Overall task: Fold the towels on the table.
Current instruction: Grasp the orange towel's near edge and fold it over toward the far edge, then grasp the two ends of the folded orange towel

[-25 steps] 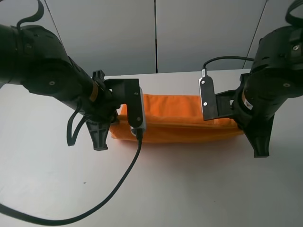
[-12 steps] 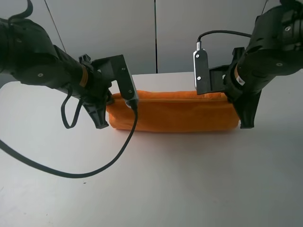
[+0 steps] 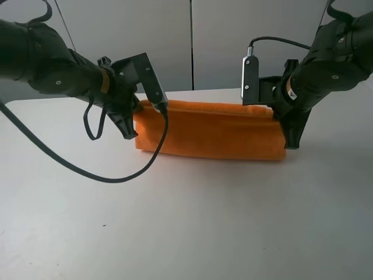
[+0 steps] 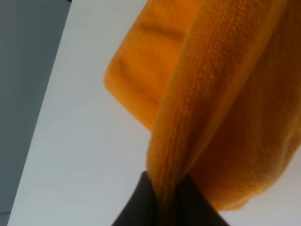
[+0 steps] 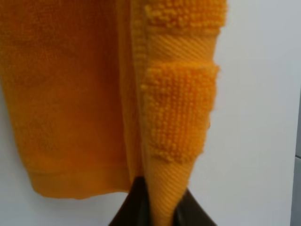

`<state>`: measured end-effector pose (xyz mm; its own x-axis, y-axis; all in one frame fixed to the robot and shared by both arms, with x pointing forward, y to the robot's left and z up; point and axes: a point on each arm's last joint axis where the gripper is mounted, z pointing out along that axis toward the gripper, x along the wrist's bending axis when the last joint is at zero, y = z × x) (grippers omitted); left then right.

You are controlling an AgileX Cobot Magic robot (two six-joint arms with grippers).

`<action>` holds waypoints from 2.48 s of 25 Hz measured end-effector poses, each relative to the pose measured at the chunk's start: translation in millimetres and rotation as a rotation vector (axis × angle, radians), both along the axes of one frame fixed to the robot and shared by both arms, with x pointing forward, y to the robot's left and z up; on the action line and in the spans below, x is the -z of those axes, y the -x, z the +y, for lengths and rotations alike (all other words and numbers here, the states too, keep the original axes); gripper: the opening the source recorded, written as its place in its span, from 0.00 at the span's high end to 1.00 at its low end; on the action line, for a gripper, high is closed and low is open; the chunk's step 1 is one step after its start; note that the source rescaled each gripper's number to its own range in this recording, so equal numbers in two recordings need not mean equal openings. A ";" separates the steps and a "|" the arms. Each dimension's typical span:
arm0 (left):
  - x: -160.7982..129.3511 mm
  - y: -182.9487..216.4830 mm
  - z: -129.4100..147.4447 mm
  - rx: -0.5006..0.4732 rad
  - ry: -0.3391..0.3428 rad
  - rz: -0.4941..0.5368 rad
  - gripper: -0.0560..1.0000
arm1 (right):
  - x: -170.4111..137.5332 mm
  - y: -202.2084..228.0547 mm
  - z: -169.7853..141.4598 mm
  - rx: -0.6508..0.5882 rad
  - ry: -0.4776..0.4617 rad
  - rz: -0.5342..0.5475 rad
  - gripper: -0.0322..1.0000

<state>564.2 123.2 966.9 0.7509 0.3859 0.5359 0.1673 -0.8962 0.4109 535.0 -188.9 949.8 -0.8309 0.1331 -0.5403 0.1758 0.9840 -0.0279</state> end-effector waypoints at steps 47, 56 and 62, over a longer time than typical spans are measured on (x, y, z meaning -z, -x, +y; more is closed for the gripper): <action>52.8 -52.3 10.0 -0.034 0.002 0.022 0.11 | 52.4 -38.0 -24.1 0.087 0.036 0.028 0.25; 32.2 -50.9 11.5 -0.135 0.098 0.014 0.01 | 16.3 -37.6 -25.5 0.359 -0.181 -0.131 0.00; 21.1 -54.0 17.4 -0.478 0.282 0.145 0.00 | 1.1 -27.8 -22.4 0.712 -0.440 -0.078 0.00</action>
